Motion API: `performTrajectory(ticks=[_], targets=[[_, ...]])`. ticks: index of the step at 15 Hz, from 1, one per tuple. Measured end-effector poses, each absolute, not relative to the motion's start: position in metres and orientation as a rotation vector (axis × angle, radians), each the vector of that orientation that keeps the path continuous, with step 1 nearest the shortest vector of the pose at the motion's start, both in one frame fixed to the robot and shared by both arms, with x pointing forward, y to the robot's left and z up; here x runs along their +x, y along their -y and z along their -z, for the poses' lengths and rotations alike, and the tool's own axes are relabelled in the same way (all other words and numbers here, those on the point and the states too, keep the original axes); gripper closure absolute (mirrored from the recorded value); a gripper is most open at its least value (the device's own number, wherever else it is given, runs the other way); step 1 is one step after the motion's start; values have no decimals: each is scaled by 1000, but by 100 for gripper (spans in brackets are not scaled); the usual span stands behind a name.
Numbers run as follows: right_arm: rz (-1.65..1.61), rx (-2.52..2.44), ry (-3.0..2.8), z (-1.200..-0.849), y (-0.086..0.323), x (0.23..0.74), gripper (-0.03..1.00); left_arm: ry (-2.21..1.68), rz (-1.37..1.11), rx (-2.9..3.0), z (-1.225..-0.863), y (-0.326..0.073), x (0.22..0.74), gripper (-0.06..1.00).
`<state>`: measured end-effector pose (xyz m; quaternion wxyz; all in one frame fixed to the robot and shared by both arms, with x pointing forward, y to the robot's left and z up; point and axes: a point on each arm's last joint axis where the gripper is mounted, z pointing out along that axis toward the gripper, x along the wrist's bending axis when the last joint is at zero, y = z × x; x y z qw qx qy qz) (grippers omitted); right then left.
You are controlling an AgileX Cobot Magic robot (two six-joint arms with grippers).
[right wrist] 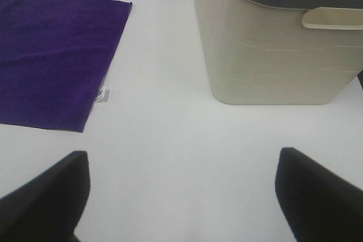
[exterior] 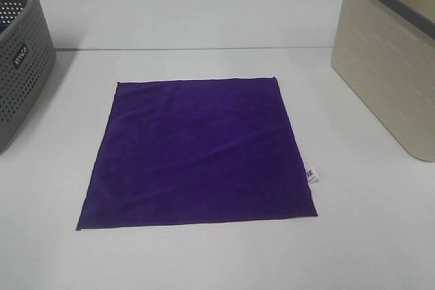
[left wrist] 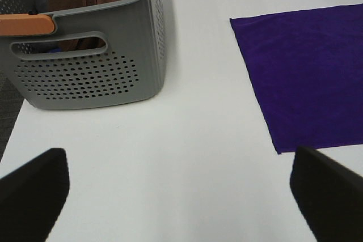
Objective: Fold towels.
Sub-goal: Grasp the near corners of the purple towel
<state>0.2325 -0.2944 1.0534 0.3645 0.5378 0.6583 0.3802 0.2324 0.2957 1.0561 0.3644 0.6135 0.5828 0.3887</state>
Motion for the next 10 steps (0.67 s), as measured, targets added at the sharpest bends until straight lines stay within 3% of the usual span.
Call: performTrajectory(ticks=[10], targets=[[-978, 1383, -1693, -1053, 294, 233, 8, -1503, -1012, 1582, -1056, -297, 232, -4]])
